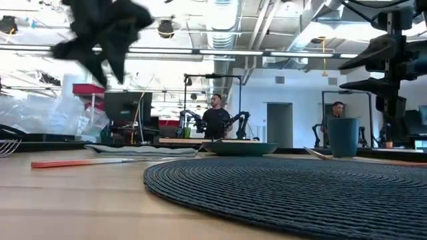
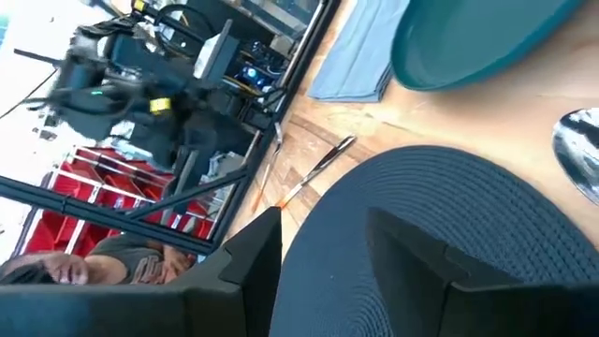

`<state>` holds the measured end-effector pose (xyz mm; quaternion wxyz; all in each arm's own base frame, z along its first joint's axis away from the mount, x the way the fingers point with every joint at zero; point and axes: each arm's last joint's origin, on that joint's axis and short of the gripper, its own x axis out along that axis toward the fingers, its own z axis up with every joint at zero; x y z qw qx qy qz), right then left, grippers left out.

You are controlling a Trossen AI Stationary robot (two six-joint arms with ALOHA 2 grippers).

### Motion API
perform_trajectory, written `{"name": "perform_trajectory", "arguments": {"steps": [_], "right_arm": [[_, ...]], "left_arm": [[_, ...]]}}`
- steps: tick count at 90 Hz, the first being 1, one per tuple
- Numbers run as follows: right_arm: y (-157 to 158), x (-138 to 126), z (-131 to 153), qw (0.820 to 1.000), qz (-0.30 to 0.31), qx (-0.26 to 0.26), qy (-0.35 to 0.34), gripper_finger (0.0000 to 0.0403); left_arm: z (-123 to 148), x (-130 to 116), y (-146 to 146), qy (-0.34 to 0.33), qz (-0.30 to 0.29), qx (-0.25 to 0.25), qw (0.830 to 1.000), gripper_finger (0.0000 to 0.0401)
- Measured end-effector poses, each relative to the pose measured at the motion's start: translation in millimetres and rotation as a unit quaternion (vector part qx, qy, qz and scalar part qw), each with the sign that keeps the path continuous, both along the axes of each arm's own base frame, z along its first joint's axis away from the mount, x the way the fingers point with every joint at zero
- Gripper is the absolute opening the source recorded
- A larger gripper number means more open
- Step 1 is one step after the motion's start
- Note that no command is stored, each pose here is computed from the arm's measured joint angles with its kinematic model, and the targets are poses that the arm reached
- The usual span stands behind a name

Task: Set table place
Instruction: Put the orange table knife on the blue placemat

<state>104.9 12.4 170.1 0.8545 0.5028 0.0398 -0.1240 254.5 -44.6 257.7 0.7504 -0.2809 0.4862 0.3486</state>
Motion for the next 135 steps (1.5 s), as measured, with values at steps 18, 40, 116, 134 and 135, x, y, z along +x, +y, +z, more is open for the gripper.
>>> {"name": "perform_trajectory", "arguments": {"steps": [18,40,116,134,135], "right_arm": [[-1,0,-1,1.0,-0.003,-0.002,0.004,0.0143],[-1,0,-1,1.0,-0.001,-0.004,0.008,0.0143],[1,0,-1,1.0,0.023,0.006,0.004,0.0154],[1,0,-1,1.0,0.023,0.006,0.004,0.0153],[1,0,-1,1.0,0.023,0.006,0.004,0.0153]], "left_arm": [[-23,47,-10,-0.023,-0.106,0.004,0.994,0.0083],[-73,49,-10,0.264,-0.114,-0.036,0.957,0.0083],[-69,79,-1,0.145,-0.082,-0.087,0.982,0.0198],[-87,66,1,0.177,-0.044,-0.094,0.979,0.02],[-89,65,1,0.18,-0.044,-0.096,0.978,0.02]]}}
